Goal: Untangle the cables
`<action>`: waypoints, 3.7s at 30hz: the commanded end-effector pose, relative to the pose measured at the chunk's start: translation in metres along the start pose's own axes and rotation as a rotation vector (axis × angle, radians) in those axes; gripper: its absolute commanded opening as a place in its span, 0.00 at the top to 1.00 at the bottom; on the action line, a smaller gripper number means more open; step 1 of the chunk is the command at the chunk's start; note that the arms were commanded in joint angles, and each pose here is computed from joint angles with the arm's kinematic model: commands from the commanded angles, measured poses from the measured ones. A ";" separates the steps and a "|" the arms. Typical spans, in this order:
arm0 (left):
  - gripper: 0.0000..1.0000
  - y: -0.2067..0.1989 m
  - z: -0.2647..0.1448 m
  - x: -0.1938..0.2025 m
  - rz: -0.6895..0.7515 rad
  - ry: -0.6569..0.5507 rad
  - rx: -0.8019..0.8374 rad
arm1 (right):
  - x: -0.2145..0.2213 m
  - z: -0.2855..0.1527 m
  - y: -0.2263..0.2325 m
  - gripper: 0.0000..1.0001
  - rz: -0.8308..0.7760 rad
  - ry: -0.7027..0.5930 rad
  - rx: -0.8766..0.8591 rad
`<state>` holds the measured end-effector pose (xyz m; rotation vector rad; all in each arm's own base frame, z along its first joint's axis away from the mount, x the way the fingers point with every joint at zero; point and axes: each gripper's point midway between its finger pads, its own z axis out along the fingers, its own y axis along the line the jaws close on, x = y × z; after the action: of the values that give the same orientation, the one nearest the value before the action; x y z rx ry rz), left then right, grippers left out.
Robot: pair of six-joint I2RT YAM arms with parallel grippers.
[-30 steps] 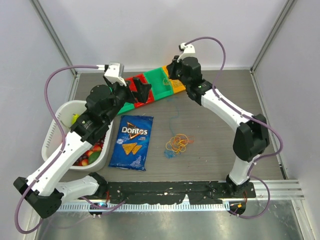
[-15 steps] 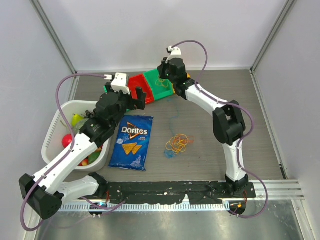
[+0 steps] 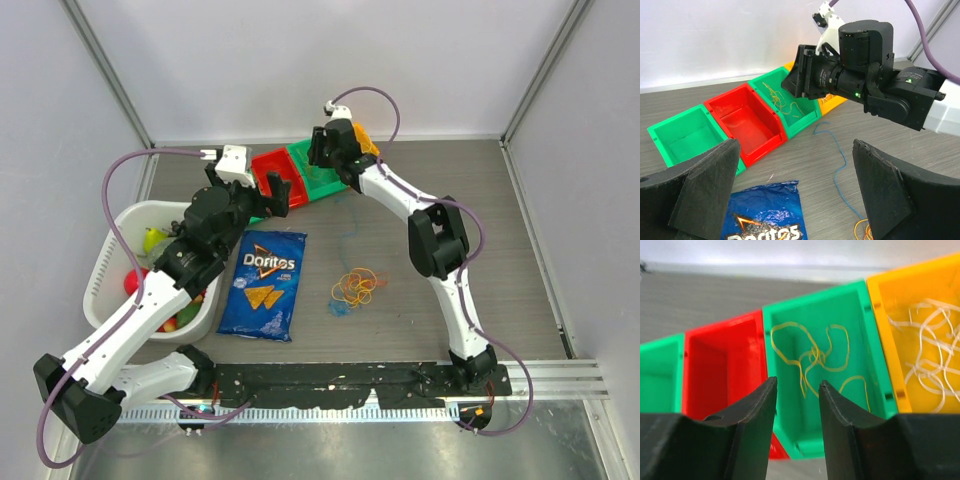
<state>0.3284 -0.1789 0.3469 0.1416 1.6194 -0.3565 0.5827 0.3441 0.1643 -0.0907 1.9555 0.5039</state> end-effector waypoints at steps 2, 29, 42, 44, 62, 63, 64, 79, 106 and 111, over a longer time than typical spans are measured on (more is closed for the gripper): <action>0.02 -0.004 0.002 -0.014 -0.034 -0.052 0.015 | -0.019 -0.062 0.003 0.53 -0.025 0.065 0.009; 0.02 -0.023 0.022 0.021 -0.072 0.073 0.080 | 0.126 -0.089 -0.109 0.41 -0.281 0.386 0.179; 0.01 -0.029 0.027 0.032 -0.097 0.111 0.098 | 0.060 -0.110 -0.072 0.99 -0.224 0.254 0.096; 0.02 -0.035 0.029 0.038 -0.109 0.129 0.130 | 0.029 -0.138 -0.058 0.99 -0.187 0.188 0.068; 0.00 -0.145 0.021 0.054 -0.370 0.095 0.735 | -0.079 -0.312 0.069 1.00 0.168 -0.052 -0.487; 0.00 -0.150 0.019 0.055 -0.375 0.100 0.762 | -0.079 -0.312 0.069 0.99 0.173 -0.051 -0.487; 0.00 -0.153 0.018 0.057 -0.375 0.104 0.771 | -0.080 -0.313 0.069 1.00 0.173 -0.049 -0.484; 0.44 -0.162 0.039 0.134 -0.267 0.329 0.602 | -0.161 -0.381 0.105 0.99 0.220 -0.228 -0.625; 0.59 -0.149 0.060 0.222 -0.201 0.586 0.449 | -0.372 -0.619 0.110 0.99 0.179 -0.971 -0.646; 0.53 -0.147 0.053 0.198 -0.174 0.568 0.451 | -0.329 -0.545 0.070 0.99 0.145 -0.856 -0.389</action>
<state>0.3135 -0.3568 0.1175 0.4542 2.1984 -0.8714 0.1796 0.1427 0.7301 -0.0563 0.8271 1.0550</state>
